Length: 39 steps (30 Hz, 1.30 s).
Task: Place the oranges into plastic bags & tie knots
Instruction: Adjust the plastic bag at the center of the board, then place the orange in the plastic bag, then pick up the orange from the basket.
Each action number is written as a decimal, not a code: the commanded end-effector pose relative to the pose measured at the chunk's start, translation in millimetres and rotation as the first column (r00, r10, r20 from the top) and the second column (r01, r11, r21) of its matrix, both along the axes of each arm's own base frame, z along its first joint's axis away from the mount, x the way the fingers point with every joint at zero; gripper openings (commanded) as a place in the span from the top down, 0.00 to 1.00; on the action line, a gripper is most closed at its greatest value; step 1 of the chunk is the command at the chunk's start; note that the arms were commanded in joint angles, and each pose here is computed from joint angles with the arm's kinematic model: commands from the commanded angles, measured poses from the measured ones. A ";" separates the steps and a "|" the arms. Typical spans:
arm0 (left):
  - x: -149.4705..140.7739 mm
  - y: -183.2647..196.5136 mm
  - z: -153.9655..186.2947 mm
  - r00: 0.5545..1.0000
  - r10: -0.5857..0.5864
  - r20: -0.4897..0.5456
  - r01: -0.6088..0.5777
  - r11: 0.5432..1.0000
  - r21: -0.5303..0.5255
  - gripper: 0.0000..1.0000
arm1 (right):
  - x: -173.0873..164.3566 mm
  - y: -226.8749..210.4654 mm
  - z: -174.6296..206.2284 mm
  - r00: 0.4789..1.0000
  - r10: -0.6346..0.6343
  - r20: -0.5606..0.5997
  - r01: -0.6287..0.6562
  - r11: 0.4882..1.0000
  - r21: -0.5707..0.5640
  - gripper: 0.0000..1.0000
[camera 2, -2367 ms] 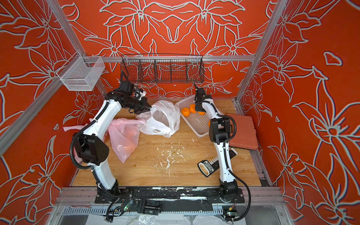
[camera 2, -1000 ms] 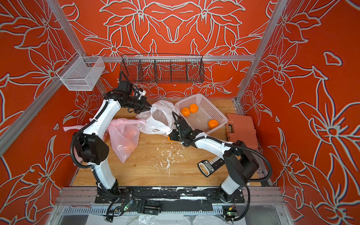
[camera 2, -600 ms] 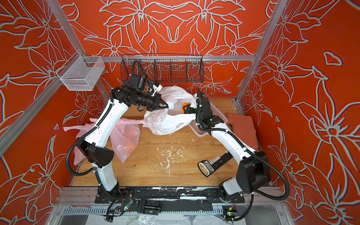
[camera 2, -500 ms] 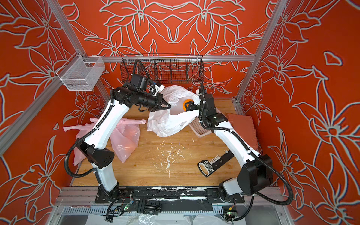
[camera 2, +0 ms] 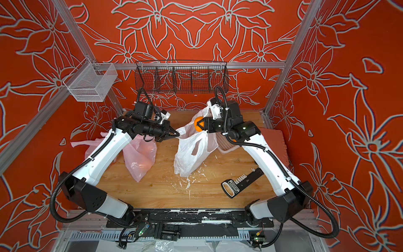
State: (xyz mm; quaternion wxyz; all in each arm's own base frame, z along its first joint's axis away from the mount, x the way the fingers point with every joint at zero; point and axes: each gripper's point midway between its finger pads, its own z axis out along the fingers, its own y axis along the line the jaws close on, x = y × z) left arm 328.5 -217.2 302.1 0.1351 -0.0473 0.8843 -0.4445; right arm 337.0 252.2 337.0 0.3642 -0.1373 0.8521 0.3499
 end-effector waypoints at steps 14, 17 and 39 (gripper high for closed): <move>39.5 59.7 -4.7 0.996 0.077 0.051 -0.075 0.997 -0.031 1.00 | -10.2 46.2 12.2 0.998 0.056 0.033 -0.055 0.998 -0.011 0.13; 46.6 67.0 -7.2 0.994 0.093 0.049 -0.091 0.995 -0.040 1.00 | -24.0 30.2 6.1 0.997 0.071 0.041 -0.066 0.993 -0.094 0.19; 60.0 89.4 -12.2 0.987 0.022 0.161 -0.032 0.998 0.059 1.00 | 38.7 -135.8 -65.9 0.823 -0.567 -0.044 0.537 0.800 -0.268 0.22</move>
